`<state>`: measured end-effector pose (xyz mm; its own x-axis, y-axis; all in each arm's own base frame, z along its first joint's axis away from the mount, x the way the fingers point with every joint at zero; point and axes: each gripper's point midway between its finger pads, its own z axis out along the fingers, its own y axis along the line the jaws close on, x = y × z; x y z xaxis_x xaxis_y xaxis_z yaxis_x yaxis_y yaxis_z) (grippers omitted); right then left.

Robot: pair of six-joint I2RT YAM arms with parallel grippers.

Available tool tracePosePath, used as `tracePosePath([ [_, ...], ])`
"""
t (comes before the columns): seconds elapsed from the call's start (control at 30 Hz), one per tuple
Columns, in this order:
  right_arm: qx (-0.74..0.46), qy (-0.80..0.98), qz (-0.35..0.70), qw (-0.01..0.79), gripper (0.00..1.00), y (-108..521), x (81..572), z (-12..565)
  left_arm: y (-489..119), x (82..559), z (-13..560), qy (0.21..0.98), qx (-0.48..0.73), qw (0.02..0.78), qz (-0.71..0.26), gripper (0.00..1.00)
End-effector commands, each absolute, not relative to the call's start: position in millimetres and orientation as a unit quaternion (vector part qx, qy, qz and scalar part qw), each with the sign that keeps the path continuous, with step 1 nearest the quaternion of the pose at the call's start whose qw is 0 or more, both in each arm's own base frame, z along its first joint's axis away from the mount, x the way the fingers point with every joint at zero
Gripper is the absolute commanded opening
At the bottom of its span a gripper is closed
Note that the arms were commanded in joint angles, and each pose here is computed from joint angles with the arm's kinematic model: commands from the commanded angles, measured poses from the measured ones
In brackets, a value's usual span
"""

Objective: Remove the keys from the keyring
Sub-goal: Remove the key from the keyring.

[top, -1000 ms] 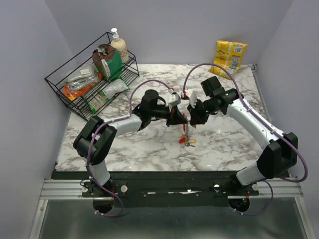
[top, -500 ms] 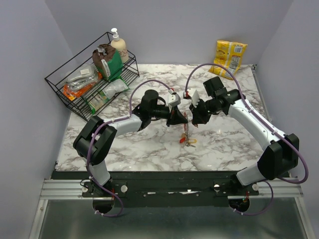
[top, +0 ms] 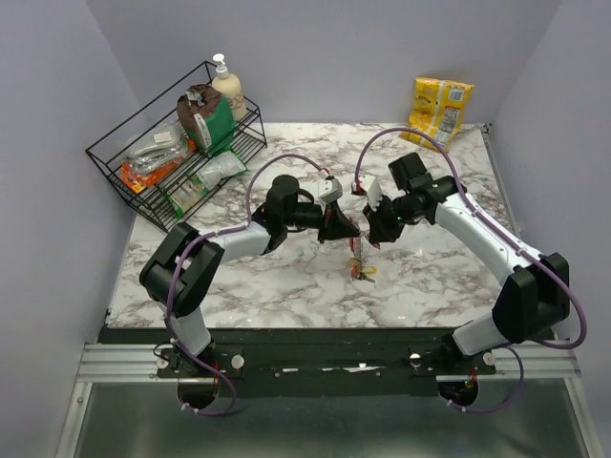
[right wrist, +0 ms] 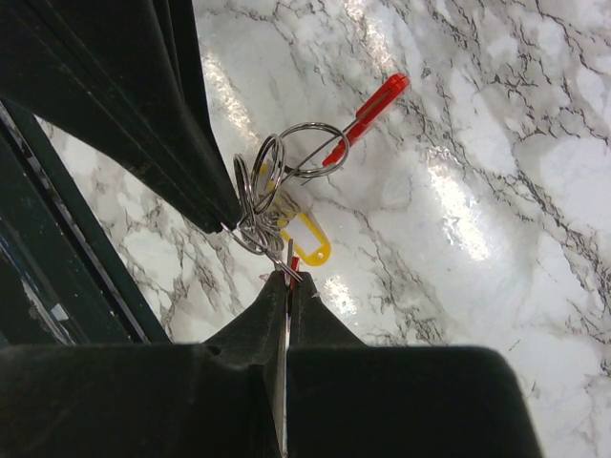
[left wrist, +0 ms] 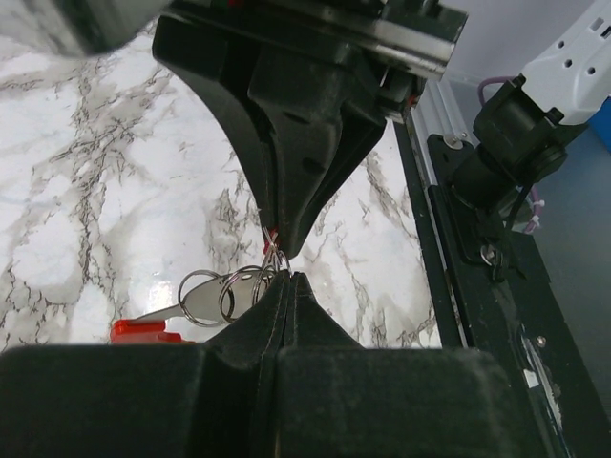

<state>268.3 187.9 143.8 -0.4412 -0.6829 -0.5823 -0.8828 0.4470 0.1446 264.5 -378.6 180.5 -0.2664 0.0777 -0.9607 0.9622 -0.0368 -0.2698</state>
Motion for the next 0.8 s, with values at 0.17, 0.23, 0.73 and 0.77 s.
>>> tracePosePath([
  [0.17,-0.477,0.819,0.238,0.212,0.06,190.6,266.2,127.9,-373.9,258.0,216.0,0.527,0.453,0.423,-0.581,0.0],
  [0.23,-0.477,0.82,0.242,0.205,0.06,191.6,264.2,123.8,-373.3,258.8,218.7,0.523,0.45,0.428,-0.584,0.0],
  [0.73,-0.492,0.819,0.2,0.219,0.06,187.4,270.5,121.8,-370.2,258.9,216.9,0.527,0.445,0.427,-0.584,0.0],
  [0.77,-0.492,0.82,0.187,0.225,0.06,184.2,274.2,122.1,-369.5,259.3,217.7,0.526,0.448,0.43,-0.581,0.0],
])
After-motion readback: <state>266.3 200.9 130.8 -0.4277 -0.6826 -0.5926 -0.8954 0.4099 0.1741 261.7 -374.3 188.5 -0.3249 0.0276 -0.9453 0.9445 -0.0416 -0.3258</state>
